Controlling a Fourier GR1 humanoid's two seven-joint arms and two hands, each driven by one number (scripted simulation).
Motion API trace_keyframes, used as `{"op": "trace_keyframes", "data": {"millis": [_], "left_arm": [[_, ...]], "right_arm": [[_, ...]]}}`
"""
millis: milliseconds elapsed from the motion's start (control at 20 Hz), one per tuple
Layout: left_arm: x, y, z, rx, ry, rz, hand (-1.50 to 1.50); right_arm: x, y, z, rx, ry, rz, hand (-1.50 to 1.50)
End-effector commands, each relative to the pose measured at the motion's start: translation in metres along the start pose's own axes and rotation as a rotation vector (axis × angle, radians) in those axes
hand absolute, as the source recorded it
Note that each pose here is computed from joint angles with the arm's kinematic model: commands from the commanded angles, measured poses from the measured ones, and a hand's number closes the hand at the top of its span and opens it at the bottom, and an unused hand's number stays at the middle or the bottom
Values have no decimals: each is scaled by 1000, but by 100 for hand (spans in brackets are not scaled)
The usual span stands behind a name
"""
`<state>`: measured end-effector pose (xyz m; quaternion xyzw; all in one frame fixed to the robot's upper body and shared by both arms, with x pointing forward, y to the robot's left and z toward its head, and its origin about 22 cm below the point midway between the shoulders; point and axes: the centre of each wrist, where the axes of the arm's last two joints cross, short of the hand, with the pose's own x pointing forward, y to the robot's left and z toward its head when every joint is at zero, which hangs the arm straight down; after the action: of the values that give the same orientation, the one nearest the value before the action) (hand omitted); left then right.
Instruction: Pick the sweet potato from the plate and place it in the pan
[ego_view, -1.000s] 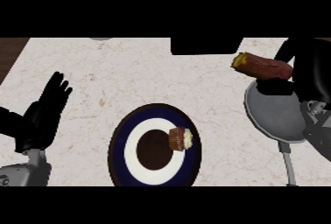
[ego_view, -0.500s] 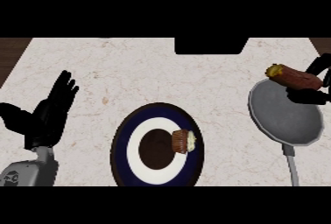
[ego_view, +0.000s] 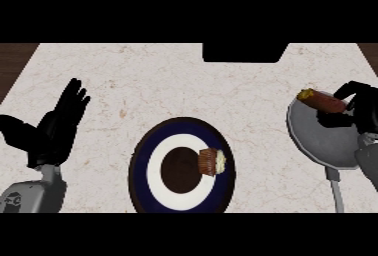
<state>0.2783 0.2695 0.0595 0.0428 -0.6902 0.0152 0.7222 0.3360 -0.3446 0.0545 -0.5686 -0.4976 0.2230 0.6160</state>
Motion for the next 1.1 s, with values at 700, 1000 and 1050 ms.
{"op": "trace_keyframes", "data": {"millis": [700,1000,1050], "left_arm": [[4,3,-2,35,12,14,0],[-16,24,10,58,20,5,0],[-8,9,8,49,11,4,0]], "right_arm": [[-69,-16,-16,-50,62,-538,-150],[-146,-48,23,-89,58,-758,-150],[-149,-47,32,-81,48,-808,-150]]}}
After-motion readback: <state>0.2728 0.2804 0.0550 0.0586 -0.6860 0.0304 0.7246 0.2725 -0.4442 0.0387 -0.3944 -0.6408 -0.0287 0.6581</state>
